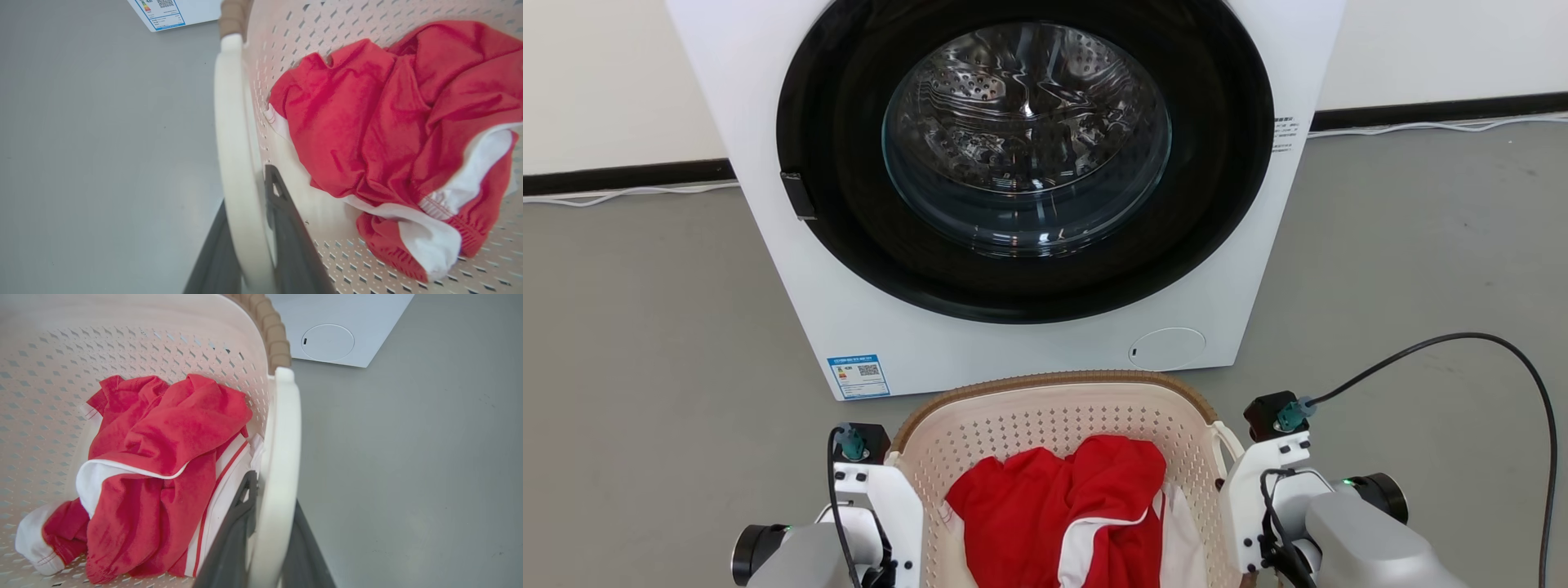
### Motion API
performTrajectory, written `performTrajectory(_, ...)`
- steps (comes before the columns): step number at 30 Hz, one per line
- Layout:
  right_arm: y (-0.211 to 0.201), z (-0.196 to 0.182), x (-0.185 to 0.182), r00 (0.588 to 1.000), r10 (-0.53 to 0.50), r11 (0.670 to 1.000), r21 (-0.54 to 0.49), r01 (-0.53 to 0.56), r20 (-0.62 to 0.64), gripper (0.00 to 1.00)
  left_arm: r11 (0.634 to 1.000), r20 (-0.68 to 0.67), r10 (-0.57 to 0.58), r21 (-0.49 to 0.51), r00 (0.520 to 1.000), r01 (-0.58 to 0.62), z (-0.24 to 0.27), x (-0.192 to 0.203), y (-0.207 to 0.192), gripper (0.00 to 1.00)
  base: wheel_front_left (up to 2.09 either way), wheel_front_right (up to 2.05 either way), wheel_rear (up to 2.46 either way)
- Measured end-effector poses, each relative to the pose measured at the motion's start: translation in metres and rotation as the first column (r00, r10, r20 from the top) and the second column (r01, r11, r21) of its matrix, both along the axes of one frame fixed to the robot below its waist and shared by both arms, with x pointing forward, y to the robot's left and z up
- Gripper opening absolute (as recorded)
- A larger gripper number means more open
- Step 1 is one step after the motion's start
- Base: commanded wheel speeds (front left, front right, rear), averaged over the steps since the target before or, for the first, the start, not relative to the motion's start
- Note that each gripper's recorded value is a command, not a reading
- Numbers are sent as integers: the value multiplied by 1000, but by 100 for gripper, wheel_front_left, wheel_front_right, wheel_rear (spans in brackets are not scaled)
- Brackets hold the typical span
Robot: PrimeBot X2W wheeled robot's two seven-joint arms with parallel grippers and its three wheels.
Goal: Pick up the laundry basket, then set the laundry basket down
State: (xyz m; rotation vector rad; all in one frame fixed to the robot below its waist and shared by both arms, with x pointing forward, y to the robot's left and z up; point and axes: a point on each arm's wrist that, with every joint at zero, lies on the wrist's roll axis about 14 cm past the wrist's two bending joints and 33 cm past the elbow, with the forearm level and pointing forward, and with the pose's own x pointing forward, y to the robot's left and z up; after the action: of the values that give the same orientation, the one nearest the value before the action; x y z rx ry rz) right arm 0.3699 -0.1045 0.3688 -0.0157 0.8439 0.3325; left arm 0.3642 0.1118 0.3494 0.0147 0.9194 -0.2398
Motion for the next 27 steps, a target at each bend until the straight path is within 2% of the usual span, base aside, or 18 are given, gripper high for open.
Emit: performTrajectory(27,4,0,5,1000,8,1000,3,-8,7,0,1000,-7,16,2,1000,-16,-4,0,4,0,0,0,0)
